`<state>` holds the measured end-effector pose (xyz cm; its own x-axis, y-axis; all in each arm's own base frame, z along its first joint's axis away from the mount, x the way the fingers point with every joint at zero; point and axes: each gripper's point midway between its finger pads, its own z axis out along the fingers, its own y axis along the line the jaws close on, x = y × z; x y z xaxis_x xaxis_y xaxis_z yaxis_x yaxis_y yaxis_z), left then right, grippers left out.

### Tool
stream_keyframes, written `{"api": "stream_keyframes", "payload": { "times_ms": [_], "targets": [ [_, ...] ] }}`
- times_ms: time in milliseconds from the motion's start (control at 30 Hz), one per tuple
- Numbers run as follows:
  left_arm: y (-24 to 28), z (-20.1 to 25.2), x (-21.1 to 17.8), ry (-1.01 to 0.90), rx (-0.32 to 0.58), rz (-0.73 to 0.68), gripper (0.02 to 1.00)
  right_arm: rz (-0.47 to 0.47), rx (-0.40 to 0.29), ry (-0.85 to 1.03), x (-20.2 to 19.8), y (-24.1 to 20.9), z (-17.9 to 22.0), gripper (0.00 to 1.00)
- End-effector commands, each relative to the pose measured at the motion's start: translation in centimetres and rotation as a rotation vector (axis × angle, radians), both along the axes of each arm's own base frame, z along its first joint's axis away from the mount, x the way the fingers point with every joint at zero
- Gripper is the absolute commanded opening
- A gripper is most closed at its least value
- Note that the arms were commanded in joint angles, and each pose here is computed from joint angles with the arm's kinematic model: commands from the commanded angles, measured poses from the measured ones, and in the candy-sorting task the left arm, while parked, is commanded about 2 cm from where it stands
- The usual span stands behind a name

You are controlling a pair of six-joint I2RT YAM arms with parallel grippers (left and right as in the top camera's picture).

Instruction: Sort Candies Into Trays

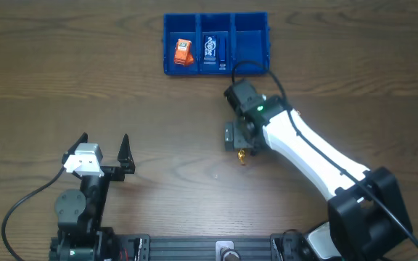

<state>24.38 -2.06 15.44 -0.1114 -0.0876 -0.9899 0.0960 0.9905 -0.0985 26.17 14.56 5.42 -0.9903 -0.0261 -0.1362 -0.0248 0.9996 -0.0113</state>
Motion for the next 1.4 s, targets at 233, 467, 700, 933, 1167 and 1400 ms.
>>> {"api": "stream_keyframes", "payload": {
  "times_ms": [233, 467, 700, 933, 1167, 1400],
  "targets": [
    [-0.2, -1.7, -0.1, 0.048, 0.009, -0.013, 0.998, 0.022, -0.051, 0.092, -2.0, 1.3, -3.3, 0.987],
    [-0.2, -1.7, -0.1, 0.048, 0.009, -0.013, 0.998, 0.036, -0.057, 0.102, -2.1, 1.6, -4.1, 0.963],
    [-0.2, -1.7, -0.1, 0.048, 0.01, -0.013, 0.998, 0.039, -0.076, 0.127, -2.2, 1.5, -5.3, 0.954],
    [-0.2, -1.7, -0.1, 0.048, 0.009, -0.013, 0.998, 0.039, -0.064, 0.124, -2.1, 1.8, -5.4, 0.893],
    [-0.2, -1.7, -0.1, 0.048, 0.009, -0.013, 0.998, 0.036, -0.033, 0.128, -2.0, 2.2, -5.6, 0.814],
    [-0.2, -1.7, -0.1, 0.048, 0.009, -0.013, 0.996, 0.014, -0.027, 0.151, -2.4, 1.5, -6.2, 0.77]
  ]
}}
